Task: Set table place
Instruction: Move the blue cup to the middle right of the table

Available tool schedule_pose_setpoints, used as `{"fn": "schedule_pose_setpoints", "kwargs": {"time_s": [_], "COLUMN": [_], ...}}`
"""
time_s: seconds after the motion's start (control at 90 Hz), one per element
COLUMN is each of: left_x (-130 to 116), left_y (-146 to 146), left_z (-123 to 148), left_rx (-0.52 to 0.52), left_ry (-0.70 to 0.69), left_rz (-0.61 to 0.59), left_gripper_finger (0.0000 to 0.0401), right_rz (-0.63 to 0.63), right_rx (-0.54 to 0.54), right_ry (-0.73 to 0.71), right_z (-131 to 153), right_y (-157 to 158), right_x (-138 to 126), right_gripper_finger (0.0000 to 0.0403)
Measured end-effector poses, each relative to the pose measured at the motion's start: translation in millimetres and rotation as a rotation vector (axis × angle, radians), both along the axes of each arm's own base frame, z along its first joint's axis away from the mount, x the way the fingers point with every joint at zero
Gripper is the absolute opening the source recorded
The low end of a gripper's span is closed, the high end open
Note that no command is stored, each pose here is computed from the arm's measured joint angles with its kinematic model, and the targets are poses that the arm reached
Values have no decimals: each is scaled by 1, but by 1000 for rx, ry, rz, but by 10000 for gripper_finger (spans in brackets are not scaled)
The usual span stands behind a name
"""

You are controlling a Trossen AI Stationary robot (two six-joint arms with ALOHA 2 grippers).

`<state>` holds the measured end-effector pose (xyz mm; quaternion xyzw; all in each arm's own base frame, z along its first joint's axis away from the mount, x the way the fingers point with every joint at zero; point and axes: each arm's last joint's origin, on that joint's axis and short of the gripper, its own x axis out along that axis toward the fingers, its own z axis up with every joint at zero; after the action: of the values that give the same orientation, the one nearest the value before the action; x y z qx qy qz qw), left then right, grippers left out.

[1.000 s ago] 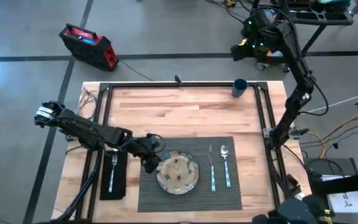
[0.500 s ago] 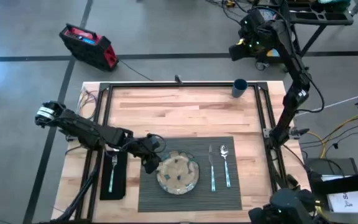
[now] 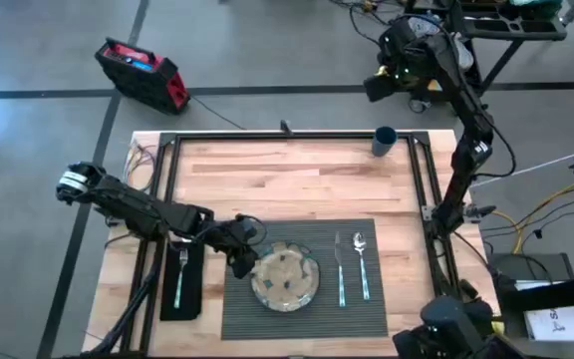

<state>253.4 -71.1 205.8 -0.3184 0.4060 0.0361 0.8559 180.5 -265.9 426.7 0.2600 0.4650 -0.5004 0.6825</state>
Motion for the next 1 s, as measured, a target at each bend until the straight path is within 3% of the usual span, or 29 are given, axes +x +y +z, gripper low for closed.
{"fn": "schedule_pose_setpoints", "kwargs": {"time_s": [0.711, 1.0], "left_x": [-1, -1], "left_y": [-4, -4], "left_z": [0, 0], "left_rx": [0, 0], "left_ry": [2, 2], "left_rz": [-15, -17], "left_gripper_finger": [37, 43], "right_rz": [2, 11], "right_rx": [198, 175], "right_ry": [108, 69], "right_z": [-57, -72], "right_y": [-7, -7], "right_x": [6, 7], "right_gripper_finger": [144, 157]}}
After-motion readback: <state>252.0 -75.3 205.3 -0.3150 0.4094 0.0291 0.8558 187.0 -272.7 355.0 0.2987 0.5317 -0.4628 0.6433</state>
